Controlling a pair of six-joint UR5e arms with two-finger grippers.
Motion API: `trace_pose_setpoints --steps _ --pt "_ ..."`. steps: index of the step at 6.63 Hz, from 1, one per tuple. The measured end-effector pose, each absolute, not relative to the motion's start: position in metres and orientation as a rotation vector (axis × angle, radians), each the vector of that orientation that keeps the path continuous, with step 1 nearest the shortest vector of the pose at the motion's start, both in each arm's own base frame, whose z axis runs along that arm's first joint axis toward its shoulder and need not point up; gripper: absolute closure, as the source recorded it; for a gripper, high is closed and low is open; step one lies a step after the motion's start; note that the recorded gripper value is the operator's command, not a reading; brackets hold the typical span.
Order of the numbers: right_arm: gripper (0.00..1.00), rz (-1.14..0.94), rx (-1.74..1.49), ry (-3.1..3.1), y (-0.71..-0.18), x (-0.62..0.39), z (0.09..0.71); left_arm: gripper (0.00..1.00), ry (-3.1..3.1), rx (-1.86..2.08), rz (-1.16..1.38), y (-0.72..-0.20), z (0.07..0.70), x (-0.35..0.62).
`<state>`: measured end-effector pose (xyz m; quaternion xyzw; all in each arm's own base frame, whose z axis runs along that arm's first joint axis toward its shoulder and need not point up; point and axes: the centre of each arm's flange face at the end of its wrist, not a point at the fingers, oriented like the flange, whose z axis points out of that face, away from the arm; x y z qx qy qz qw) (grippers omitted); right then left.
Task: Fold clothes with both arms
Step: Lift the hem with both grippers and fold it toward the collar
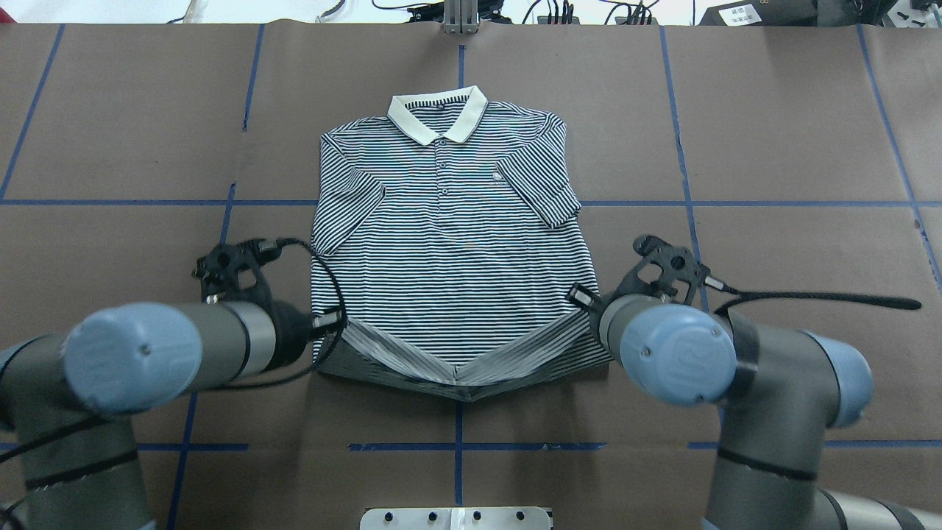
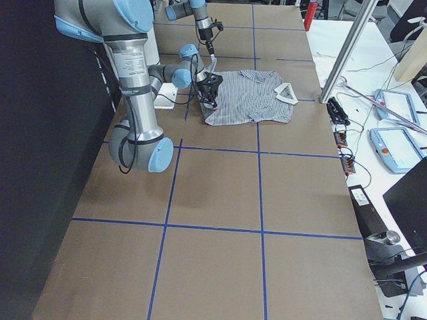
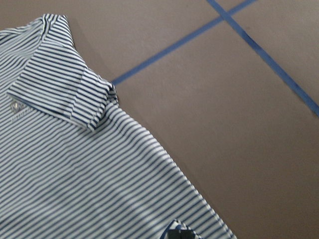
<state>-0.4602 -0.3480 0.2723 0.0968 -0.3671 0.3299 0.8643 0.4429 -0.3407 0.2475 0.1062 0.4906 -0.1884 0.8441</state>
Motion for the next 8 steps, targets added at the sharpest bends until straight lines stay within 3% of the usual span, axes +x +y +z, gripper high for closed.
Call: trace_pose_setpoints --steps 2,4,8 --pt "1.00 0.706 0.239 -0.722 -0.467 -0.466 0.273 1.00 0.951 0.370 -0.439 -0.460 0.257 0.446" --pt "1.00 0.744 0.261 -0.710 -0.556 -0.480 0.282 1.00 0.895 0.450 -0.456 -0.535 0.294 0.435" --pt "1.00 0.783 0.280 -0.684 -0.659 -0.505 0.294 1.00 0.874 0.487 -0.477 -0.589 0.345 0.449"
